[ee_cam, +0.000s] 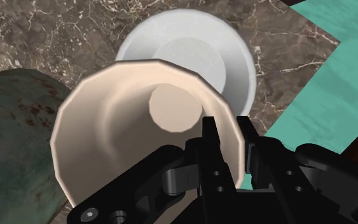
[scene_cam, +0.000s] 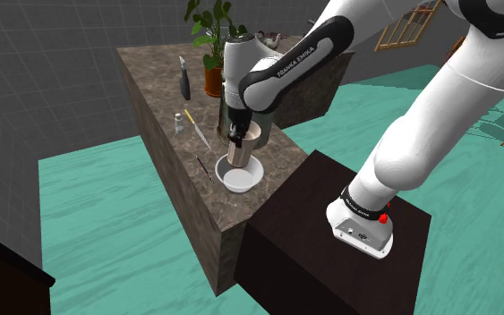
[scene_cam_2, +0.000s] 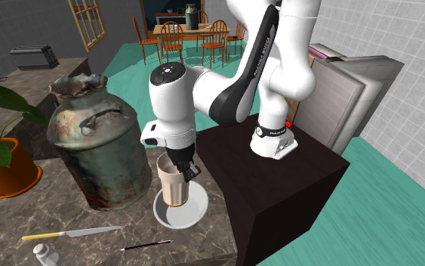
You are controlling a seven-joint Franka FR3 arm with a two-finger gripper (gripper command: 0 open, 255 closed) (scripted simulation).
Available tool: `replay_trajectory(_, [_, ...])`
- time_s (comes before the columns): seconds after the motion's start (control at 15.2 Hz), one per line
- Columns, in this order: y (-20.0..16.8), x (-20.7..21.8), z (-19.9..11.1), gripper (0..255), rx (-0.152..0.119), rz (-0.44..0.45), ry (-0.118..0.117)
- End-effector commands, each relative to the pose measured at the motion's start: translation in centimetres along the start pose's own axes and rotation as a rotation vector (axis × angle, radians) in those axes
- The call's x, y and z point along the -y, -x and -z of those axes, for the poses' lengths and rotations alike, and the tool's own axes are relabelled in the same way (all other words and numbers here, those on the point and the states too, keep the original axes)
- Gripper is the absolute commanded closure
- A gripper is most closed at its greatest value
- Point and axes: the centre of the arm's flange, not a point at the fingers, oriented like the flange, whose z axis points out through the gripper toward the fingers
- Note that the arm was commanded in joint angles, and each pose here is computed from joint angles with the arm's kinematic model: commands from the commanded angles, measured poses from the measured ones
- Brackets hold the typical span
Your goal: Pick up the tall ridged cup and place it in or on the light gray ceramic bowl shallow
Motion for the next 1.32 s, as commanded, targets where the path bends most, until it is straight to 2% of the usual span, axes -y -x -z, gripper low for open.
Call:
replay_trajectory(0.0, [-0.2,0.0,-1.1,255,-0.001,0.0,0.0])
replay_trajectory(0.4, [-0.4,0.2,-4.2,255,-0.001,0.0,0.0])
replay_trajectory(0.86, [-0.4,0.2,-4.2,255,-0.001,0.0,0.0])
replay_trajectory(0.92, [-0.4,0.2,-4.2,0,-0.001,0.0,0.0])
replay_trajectory(1.25, [-0.4,0.2,-4.2,0,-0.001,0.0,0.0])
